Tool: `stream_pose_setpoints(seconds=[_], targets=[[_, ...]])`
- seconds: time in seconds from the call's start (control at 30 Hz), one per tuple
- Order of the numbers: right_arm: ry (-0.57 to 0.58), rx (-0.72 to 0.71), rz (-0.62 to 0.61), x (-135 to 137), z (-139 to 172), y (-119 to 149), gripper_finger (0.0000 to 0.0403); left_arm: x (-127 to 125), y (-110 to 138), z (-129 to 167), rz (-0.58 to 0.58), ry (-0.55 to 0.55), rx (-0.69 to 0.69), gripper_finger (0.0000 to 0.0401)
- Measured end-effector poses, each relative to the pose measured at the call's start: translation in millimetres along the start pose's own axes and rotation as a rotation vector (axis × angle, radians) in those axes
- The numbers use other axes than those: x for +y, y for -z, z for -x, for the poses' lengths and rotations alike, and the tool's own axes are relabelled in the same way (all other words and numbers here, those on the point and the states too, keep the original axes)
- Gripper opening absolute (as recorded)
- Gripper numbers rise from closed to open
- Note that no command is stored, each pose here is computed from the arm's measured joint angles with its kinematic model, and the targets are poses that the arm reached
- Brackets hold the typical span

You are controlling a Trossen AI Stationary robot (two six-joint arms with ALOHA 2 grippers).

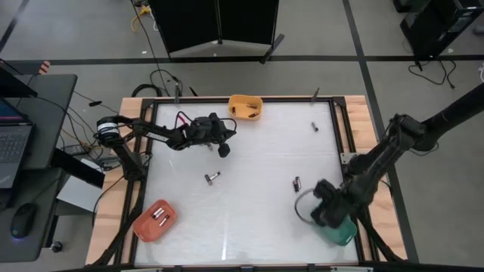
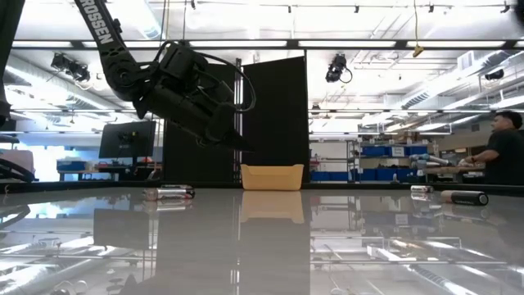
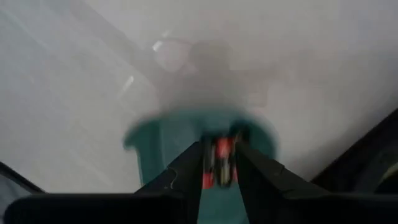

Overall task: Sort batteries
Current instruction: Put the silver battery into the orange bin

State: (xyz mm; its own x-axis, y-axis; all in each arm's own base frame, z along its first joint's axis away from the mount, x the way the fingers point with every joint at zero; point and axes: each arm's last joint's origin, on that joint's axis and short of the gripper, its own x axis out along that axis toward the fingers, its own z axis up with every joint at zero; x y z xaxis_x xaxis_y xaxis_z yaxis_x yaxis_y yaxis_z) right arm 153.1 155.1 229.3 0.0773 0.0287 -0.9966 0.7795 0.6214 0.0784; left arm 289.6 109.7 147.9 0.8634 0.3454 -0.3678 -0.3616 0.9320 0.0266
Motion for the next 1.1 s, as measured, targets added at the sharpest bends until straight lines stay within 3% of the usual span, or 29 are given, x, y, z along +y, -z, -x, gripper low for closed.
stream_pose_setpoints(seconds=[0.2, 0.5, 0.77, 1.1], targets=[[-0.027, -0.045, -0.062, -6, 7, -62, 0.0091, 0, -1, 0, -0.015, -0.001, -0.011, 0.0006], [0.052, 0.009, -0.161, -8, -26, -136, 0.0121, 0, 1, 0, -0.042, 0.000, 0.012, 0.0006], [0.089, 0.107, -0.179, -7, -40, -141, 0.0157, 0, 1, 0, -0.055, -0.005, 0.013, 0.0006], [0.062, 0.096, -0.220, -14, -65, -134, 0.0138, 0, 2, 0, -0.055, -0.012, 0.016, 0.0010]])
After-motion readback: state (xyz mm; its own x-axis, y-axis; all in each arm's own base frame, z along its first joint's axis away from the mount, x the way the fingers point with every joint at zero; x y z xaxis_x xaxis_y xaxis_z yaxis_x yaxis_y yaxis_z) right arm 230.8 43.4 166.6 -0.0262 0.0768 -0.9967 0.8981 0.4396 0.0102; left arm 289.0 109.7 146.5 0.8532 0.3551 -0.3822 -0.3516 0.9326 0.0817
